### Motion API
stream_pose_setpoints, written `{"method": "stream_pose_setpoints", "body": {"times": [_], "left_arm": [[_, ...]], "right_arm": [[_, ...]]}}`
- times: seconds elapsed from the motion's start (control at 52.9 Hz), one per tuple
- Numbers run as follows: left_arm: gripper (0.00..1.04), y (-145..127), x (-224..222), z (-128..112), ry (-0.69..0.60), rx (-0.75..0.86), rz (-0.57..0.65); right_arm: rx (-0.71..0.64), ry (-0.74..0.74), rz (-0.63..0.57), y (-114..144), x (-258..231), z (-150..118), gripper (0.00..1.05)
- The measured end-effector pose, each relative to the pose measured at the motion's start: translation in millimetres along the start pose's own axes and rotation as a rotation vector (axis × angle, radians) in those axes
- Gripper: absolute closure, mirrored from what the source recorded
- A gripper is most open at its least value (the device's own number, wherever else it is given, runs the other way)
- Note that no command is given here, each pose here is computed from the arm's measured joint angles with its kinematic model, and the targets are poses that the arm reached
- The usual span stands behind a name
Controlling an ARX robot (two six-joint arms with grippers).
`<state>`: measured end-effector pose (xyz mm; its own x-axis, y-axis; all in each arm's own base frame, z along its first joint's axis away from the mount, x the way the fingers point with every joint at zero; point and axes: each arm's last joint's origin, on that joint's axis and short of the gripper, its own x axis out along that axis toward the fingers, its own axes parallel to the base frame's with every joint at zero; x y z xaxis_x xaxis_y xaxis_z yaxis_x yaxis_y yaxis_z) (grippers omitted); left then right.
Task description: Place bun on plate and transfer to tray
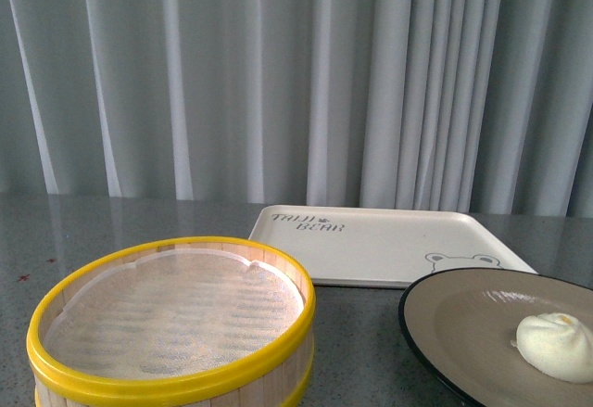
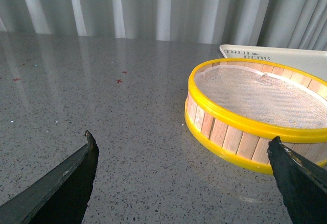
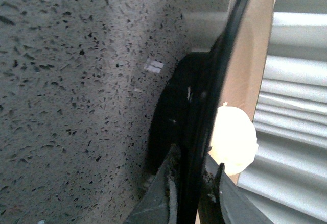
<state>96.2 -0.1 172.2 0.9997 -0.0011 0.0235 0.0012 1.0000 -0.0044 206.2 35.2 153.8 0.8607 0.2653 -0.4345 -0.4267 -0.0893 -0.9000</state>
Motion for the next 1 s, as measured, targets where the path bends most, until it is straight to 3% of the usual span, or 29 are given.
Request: {"method": "stream_pose_setpoints", "body": {"times": [0.057,0.473,0.719,1.003], "left_arm": [[0.07,0,0,0,0.0,0.0,0.0],[0.07,0,0,0,0.0,0.0,0.0],[0.07,0,0,0,0.0,0.0,0.0],[0.07,0,0,0,0.0,0.0,0.0]], "right_arm": [[-0.01,0.002,-0.016,-1,-1,0,1.02],[0.024,0.022,-0.122,-12,-15,2,1.02],[0.056,-0.027,-0.143,-43,-18,-3,1.02],[0.037,-0.065,-0.13,-85,0,-36,1.02]]}}
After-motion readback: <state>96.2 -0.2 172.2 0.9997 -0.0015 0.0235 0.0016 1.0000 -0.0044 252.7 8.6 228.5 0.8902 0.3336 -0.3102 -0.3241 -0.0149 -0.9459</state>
